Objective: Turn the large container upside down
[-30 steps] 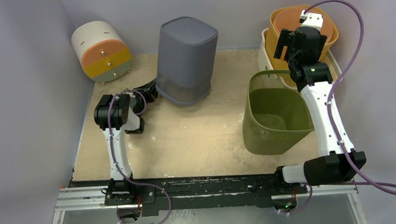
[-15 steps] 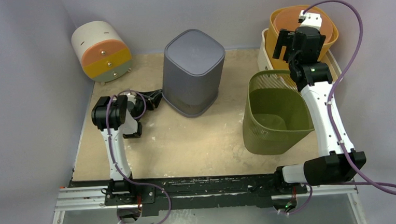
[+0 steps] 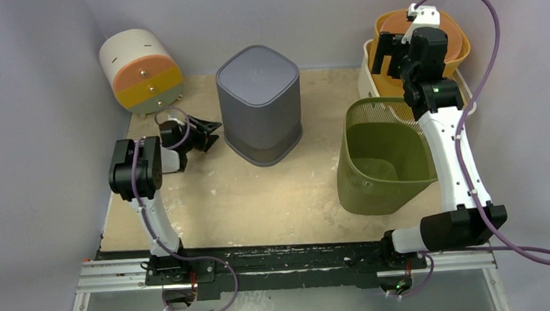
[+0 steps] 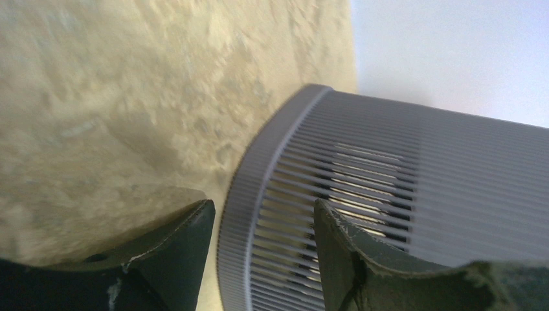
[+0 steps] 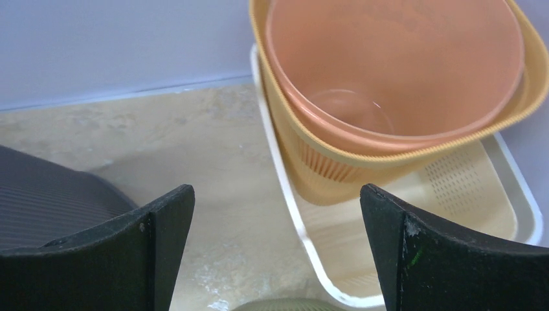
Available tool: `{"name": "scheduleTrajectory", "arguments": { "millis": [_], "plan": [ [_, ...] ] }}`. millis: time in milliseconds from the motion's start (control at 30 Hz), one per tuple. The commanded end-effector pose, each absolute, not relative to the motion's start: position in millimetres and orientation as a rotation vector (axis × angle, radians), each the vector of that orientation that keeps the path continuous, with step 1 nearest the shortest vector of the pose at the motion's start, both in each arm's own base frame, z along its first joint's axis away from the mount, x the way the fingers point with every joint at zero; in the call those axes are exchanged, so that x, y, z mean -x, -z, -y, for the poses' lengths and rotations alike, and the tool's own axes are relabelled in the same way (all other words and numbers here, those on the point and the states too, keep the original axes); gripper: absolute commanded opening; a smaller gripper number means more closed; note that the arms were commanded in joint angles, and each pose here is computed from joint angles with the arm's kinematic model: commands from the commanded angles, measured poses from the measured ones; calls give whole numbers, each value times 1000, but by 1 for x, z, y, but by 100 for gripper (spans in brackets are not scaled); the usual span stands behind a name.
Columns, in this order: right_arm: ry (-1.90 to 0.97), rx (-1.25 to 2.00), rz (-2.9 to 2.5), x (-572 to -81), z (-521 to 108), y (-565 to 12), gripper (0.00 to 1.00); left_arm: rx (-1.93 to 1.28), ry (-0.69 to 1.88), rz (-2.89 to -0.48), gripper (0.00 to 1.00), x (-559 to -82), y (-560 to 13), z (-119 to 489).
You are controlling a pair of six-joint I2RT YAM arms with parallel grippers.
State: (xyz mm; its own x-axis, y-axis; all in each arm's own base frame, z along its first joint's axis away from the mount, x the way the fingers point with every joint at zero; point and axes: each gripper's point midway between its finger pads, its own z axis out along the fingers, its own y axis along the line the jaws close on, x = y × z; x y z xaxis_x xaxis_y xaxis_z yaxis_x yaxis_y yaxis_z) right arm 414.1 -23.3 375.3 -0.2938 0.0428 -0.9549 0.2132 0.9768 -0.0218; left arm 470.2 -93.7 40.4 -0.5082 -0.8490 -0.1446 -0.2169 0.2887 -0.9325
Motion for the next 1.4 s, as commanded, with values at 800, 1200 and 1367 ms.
{"name": "scheduleTrajectory", "arguments": {
  "millis": [800,1200,1367],
  "plan": [
    [-785,497,-1945,-402,-231,-347,100,480,426,-1617,61,-464,-420,-3],
    [-1019,522,-2016,-437,-299,-305,100,408,349,-1457,64,-442,-499,-12],
    [-1164,605,-1967,-439,-359,-310,100,390,330,-1410,65,-439,-524,-15]
  ]
}}
